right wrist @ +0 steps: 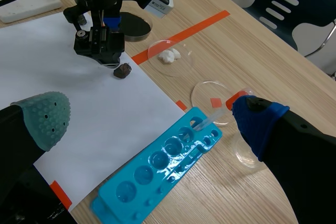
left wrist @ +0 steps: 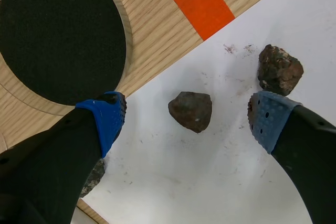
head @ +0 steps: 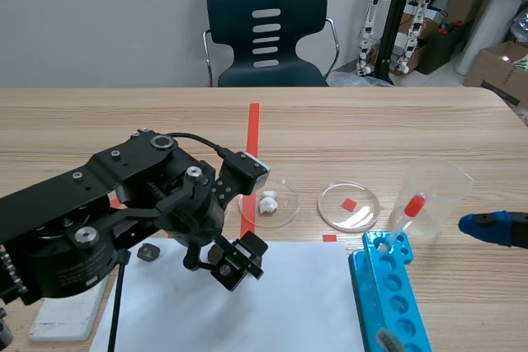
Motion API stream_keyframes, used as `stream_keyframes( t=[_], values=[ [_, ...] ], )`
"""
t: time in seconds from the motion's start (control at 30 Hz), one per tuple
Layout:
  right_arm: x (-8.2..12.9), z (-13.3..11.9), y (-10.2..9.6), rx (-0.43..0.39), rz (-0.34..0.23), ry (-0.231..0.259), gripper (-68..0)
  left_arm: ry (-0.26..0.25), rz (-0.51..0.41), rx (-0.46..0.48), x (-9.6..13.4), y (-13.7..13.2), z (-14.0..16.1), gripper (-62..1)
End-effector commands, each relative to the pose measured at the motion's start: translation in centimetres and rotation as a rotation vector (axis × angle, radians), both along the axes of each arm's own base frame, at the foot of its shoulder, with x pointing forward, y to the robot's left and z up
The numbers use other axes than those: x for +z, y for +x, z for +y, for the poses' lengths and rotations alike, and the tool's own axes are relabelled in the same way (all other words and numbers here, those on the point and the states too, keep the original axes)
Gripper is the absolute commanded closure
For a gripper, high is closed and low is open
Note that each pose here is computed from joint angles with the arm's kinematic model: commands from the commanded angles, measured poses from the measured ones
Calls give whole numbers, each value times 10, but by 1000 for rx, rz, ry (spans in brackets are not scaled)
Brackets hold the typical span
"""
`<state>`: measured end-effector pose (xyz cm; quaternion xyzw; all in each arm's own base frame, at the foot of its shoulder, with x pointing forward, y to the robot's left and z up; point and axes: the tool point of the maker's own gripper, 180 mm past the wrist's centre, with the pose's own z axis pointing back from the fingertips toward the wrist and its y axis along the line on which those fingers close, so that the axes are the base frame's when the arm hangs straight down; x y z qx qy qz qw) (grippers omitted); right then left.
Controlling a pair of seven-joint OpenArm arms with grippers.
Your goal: Pick up the middle mineral with the left hand
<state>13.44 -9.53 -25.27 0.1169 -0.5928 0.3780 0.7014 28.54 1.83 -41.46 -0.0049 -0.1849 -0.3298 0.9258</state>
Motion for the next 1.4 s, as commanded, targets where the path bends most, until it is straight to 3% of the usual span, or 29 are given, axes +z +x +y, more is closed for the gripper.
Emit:
stream_keyframes(
  t=[0.0, 0.4, 0.83, 1.37],
  values=[
    [6, 0, 3, 3, -23, 10, -655, -15, -8, 1, 4, 4, -4, -488],
    [6, 0, 3, 3, -23, 10, -655, -55, 33, 11, 2, -4, -10, -488],
    [6, 0, 3, 3, -23, 10, -655, -15, 57, 26, -9, -6, 2, -488],
    [6, 0, 3, 3, -23, 10, -655, -34, 44, 22, -5, -1, -6, -486]
  ],
)
